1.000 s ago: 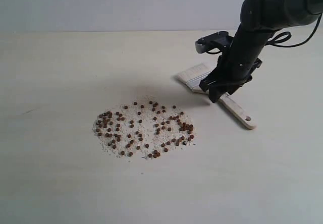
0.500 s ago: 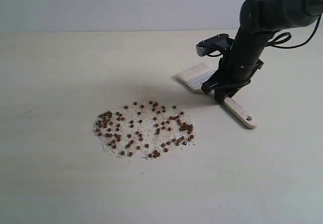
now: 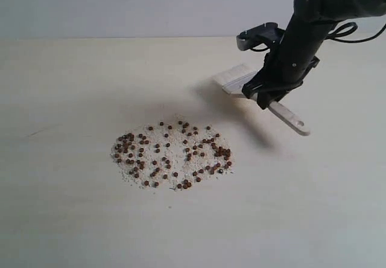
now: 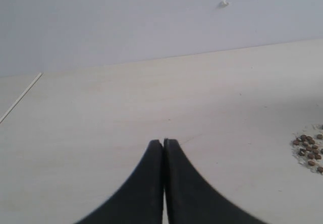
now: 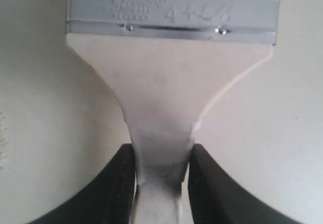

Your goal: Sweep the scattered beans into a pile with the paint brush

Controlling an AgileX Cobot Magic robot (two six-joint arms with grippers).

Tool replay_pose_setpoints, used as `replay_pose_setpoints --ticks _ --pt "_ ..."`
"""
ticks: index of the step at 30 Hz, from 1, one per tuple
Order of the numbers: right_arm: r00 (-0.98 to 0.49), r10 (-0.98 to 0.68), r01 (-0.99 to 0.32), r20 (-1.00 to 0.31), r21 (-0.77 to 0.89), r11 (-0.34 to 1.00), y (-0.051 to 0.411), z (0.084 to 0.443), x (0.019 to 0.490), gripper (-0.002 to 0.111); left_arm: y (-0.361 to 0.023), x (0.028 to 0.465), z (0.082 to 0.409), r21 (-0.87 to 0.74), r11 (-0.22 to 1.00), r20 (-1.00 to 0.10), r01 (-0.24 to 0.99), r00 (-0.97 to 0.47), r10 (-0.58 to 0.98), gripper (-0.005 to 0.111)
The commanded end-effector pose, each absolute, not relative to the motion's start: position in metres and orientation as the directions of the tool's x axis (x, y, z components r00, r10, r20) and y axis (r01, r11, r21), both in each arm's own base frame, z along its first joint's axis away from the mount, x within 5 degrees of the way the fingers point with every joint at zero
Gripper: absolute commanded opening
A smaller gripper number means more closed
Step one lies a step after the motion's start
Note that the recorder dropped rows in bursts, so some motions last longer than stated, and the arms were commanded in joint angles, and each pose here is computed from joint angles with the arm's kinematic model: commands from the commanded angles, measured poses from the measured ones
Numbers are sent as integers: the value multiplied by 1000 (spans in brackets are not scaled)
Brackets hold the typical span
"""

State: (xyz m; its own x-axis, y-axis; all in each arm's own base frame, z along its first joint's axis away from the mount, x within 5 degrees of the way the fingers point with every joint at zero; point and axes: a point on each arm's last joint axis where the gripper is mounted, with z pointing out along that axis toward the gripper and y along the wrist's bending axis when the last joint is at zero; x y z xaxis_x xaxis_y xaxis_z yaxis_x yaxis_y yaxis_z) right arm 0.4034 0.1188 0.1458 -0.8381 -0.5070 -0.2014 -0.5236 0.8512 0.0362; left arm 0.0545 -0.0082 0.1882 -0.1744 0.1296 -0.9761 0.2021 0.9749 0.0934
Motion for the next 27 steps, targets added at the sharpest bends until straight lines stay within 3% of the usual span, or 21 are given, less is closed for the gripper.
replay_pose_setpoints --ticks 1,11,16,21,27 --pt "-830 -507 -527 -230 32 849 118 168 400 0 -8 54 189 95 975 -979 202 -158 128 0" --pt "-810 -550 -572 -201 69 817 116 208 380 0 -8 54 189 95 975 -979 202 -158 128 0" --pt "-806 -558 -588 -197 170 790 121 231 364 0 -8 54 189 99 974 -979 202 -155 131 0" --pt "-805 -567 -593 -173 246 767 123 245 351 0 -11 55 200 96 972 -994 214 -35 106 0" --pt "-842 -515 -539 -159 253 804 123 246 351 0 -16 51 230 14 963 -963 271 262 -60 0"
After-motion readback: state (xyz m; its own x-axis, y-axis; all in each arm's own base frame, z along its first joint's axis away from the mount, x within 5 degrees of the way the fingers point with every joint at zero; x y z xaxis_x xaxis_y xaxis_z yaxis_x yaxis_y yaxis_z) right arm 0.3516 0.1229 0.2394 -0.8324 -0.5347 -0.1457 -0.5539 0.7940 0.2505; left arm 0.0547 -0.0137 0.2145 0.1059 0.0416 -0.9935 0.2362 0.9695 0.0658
